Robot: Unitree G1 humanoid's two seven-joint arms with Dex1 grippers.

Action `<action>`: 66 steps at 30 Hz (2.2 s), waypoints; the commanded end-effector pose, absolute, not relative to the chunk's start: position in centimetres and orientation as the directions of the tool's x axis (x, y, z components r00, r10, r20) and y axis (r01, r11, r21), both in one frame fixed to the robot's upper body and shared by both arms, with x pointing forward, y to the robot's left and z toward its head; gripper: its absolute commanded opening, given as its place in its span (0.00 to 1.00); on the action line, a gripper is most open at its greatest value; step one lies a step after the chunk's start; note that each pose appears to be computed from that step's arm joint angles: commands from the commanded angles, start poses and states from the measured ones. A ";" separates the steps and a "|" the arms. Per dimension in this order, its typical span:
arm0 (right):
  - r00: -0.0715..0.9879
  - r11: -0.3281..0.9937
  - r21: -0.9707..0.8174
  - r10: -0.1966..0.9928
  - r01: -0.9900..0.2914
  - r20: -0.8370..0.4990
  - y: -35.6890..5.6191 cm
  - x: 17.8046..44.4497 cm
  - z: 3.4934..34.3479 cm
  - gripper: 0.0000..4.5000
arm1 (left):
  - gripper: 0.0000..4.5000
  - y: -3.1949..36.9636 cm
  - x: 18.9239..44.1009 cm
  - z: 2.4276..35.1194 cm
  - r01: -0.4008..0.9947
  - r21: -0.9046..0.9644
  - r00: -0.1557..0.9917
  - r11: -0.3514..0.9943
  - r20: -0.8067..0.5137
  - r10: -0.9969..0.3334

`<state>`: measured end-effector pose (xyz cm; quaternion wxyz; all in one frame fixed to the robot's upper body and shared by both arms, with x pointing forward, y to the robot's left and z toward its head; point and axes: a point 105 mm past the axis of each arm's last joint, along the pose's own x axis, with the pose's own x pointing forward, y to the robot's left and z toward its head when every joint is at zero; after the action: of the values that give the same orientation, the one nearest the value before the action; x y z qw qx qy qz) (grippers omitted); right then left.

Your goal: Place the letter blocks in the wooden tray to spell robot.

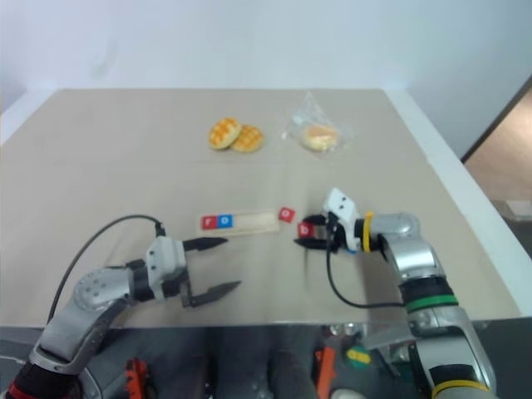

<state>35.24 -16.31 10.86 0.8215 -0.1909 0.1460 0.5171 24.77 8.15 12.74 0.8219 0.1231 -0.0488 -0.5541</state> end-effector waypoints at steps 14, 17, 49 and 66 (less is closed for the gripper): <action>0.525 0.481 -0.213 0.746 -0.851 -0.410 -15.7 34.3 12.7 0.27 | 1.00 8.1 24.9 13.1 0.896 0.263 0.383 0.358 -0.051 -0.922; 0.518 0.461 -0.237 0.774 -0.855 -0.364 -15.0 34.7 14.9 0.27 | 1.00 8.7 25.4 13.2 0.874 0.268 0.431 0.405 -0.041 -0.902; 0.173 0.010 -0.330 0.866 -0.944 -0.469 -3.3 38.5 15.5 0.27 | 1.00 11.6 27.4 14.2 0.639 0.026 0.764 0.769 0.090 -0.638; 0.164 -0.011 -0.330 0.851 -0.944 -0.498 -3.2 38.9 14.3 0.27 | 1.00 11.1 27.0 14.2 0.638 0.018 0.766 0.770 0.078 -0.638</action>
<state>38.53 -3.60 13.04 0.7020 -0.2941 0.0961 0.6415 27.50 11.82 12.97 0.9437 -0.0063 -0.0162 -0.3305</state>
